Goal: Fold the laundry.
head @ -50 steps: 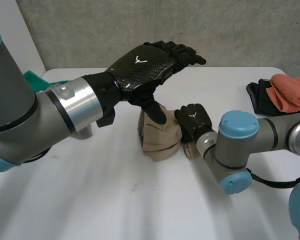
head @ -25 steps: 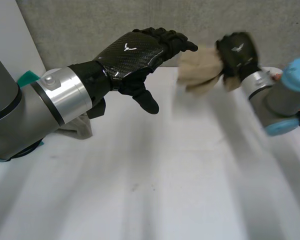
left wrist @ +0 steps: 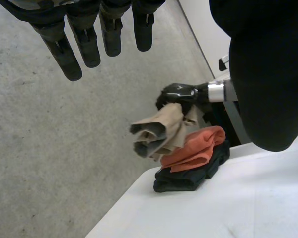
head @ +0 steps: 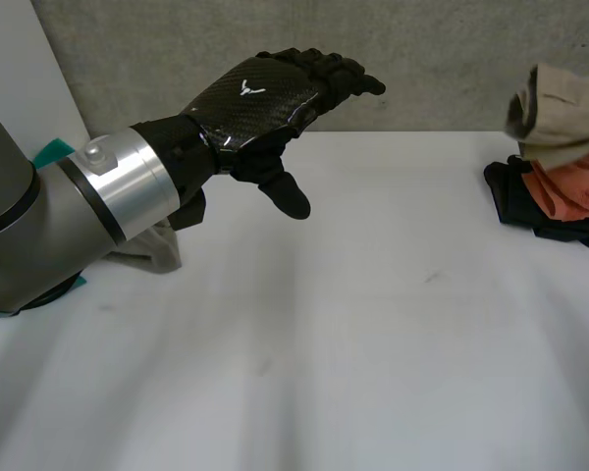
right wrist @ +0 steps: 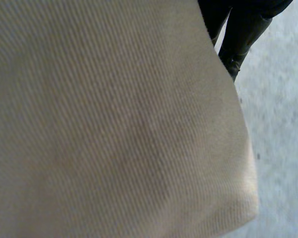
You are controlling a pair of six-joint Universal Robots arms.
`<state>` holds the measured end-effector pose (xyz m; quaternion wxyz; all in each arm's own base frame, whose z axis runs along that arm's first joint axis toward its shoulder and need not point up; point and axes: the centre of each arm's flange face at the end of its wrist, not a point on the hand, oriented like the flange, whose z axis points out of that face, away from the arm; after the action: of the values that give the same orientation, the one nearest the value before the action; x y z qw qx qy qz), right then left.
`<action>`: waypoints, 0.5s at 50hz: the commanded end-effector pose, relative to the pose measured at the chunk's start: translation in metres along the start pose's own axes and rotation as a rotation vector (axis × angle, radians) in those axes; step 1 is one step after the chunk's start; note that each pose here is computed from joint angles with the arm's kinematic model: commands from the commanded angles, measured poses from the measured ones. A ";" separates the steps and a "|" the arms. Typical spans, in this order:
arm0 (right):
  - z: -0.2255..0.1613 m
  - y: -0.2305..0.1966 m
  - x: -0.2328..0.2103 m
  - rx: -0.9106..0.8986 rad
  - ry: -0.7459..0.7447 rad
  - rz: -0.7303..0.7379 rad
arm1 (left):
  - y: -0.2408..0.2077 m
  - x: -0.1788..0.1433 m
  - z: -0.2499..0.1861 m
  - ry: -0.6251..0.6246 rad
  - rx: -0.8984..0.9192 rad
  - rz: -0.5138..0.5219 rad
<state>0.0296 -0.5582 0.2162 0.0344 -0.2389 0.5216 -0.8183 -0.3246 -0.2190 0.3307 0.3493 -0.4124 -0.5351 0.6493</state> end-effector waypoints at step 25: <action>-0.050 0.021 0.038 -0.130 0.030 0.098 | -0.005 0.002 0.000 -0.009 0.011 0.008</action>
<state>-0.0218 -0.5562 0.1499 0.0599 -0.2144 0.5772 -0.7857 -0.3253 -0.2188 0.3300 0.3458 -0.4081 -0.5386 0.6510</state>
